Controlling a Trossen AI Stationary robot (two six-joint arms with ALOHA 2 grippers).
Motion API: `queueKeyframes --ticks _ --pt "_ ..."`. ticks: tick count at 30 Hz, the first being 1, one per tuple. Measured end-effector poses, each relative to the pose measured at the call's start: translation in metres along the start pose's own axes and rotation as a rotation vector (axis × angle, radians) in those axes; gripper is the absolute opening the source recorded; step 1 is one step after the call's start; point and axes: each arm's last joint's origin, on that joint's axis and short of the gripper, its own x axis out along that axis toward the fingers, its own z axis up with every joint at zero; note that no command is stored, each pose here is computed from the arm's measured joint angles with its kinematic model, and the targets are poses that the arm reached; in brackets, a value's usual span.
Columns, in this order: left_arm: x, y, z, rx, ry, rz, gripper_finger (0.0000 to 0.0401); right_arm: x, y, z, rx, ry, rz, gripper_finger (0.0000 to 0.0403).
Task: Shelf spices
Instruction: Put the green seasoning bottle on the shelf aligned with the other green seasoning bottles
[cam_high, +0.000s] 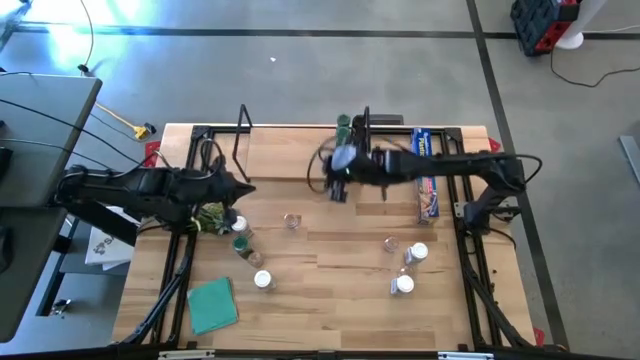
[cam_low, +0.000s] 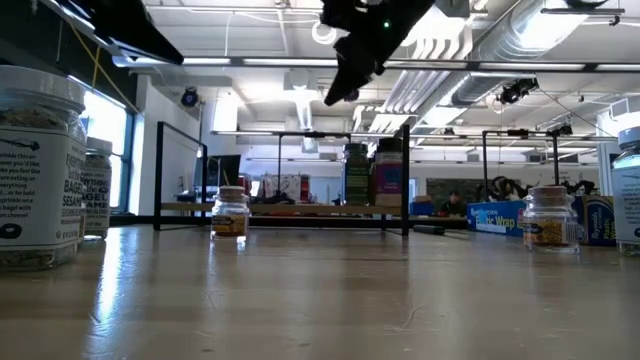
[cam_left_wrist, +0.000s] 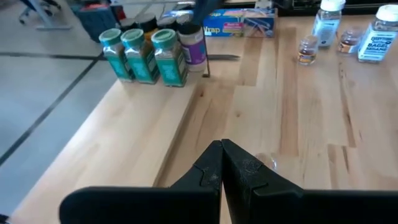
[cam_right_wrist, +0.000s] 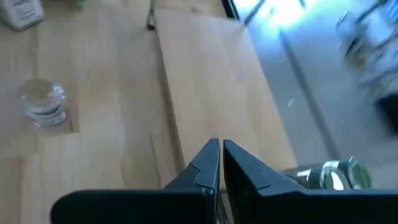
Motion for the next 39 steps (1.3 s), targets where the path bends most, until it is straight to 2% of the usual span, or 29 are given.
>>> queueKeyframes --ticks 5,7,10,13,20,26,39 --pt "0.007 -0.003 -0.001 -0.02 0.034 0.001 0.0 -0.004 -0.047 0.011 0.107 0.052 -0.002 0.0013" --pt "0.011 -0.005 -0.001 -0.015 0.052 0.004 0.0 -0.008 -0.066 0.015 0.173 0.047 0.051 0.0013" --pt "0.017 -0.008 -0.002 -0.003 0.081 0.0 0.0 -0.009 -0.087 0.008 0.265 0.086 0.137 0.0013" --pt "0.023 -0.011 -0.003 0.011 0.108 -0.002 0.0 -0.005 -0.098 -0.002 0.291 0.138 0.156 0.0013" --pt "0.032 -0.014 -0.007 0.047 0.163 0.0 0.0 0.018 -0.091 -0.02 0.304 0.219 0.202 0.0013" --pt "0.034 -0.015 -0.008 0.054 0.181 0.002 0.0 0.039 -0.085 -0.026 0.295 0.268 0.195 0.0013" --pt "0.034 -0.015 -0.008 0.054 0.181 0.001 0.0 0.049 -0.094 -0.032 0.307 0.285 0.174 0.0013"
